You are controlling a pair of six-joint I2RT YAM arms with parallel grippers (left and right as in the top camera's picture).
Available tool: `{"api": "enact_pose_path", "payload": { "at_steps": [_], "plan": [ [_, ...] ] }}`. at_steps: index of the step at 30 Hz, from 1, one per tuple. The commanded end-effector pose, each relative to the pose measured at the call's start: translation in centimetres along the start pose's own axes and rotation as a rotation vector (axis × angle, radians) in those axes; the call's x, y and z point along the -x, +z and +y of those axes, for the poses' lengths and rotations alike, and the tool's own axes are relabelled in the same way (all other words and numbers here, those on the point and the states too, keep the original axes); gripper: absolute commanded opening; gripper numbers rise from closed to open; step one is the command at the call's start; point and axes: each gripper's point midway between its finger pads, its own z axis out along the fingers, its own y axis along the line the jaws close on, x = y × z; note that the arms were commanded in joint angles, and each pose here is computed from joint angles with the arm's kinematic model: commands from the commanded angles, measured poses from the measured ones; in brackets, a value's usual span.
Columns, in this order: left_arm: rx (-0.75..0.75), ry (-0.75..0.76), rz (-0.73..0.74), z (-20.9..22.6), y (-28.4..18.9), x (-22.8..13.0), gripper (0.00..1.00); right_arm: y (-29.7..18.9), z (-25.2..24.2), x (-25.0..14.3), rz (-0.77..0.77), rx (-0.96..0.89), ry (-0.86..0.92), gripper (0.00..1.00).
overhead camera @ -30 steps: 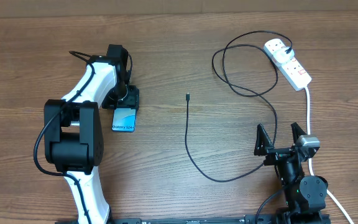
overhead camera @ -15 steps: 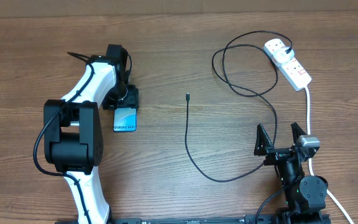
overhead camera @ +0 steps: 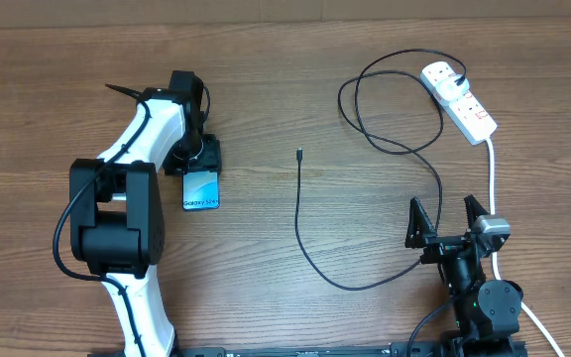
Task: Plug charger to phone and switch on socket
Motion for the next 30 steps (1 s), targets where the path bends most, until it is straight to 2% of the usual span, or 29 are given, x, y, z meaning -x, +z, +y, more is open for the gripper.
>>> {"api": "enact_pose_path", "payload": {
  "at_steps": [1,16,28,30],
  "plan": [
    [-0.026,-0.028,0.039,-0.2,0.9,-0.9,0.42,0.0,0.1,-0.2,-0.003,0.009,-0.001,1.0],
    [-0.035,-0.028,-0.002,-0.6,-2.6,1.2,0.4,0.0,0.1,-0.2,-0.003,0.01,-0.001,1.0],
    [-0.035,-0.028,-0.005,-0.6,-2.7,1.4,0.09,0.0,0.1,-0.2,-0.003,0.009,-0.001,1.0],
    [-0.031,-0.028,-0.006,-0.6,-2.7,1.4,0.07,0.0,0.1,-0.2,-0.003,0.009,-0.001,1.0]
  ]
}}
